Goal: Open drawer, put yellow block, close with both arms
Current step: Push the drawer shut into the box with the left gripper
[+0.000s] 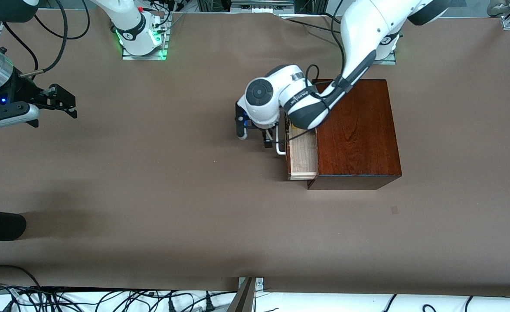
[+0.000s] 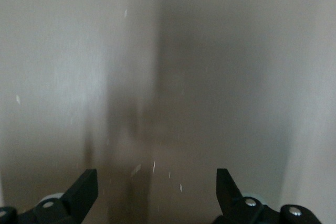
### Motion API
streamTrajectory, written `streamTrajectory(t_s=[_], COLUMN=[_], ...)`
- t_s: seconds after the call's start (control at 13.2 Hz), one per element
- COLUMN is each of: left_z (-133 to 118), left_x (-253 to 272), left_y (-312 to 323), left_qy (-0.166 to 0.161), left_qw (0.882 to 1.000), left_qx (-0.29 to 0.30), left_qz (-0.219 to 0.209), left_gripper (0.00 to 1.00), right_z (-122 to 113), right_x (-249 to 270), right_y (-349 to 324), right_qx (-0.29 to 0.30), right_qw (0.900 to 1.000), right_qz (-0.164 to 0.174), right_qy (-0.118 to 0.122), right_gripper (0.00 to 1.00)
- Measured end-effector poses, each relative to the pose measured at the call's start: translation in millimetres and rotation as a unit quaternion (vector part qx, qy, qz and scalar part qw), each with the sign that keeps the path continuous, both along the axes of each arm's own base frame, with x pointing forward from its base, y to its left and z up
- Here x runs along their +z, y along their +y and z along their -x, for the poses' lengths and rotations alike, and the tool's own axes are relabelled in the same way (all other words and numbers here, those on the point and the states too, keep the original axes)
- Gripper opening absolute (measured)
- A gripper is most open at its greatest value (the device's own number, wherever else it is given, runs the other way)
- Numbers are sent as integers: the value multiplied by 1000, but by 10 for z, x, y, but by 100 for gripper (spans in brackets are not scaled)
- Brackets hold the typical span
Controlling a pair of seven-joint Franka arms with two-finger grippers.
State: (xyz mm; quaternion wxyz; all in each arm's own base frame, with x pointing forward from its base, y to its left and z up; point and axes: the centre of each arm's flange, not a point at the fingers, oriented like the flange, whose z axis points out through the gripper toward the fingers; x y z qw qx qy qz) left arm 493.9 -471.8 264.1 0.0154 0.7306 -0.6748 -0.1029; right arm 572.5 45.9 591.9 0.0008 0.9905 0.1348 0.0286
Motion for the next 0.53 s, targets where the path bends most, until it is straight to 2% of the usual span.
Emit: streamTrajectory(t_s=[0.53], left_z=[-22], left_x=[380], left_y=[360], left_qy=[24], left_qw=[997], left_qx=[1], left_qz=[-72], left_gripper=[100], right_z=[28], right_x=[15], right_y=[0], right_qx=[-6], right_qw=[1000], right_qz=[0], right_qy=[10], right_gripper=[100])
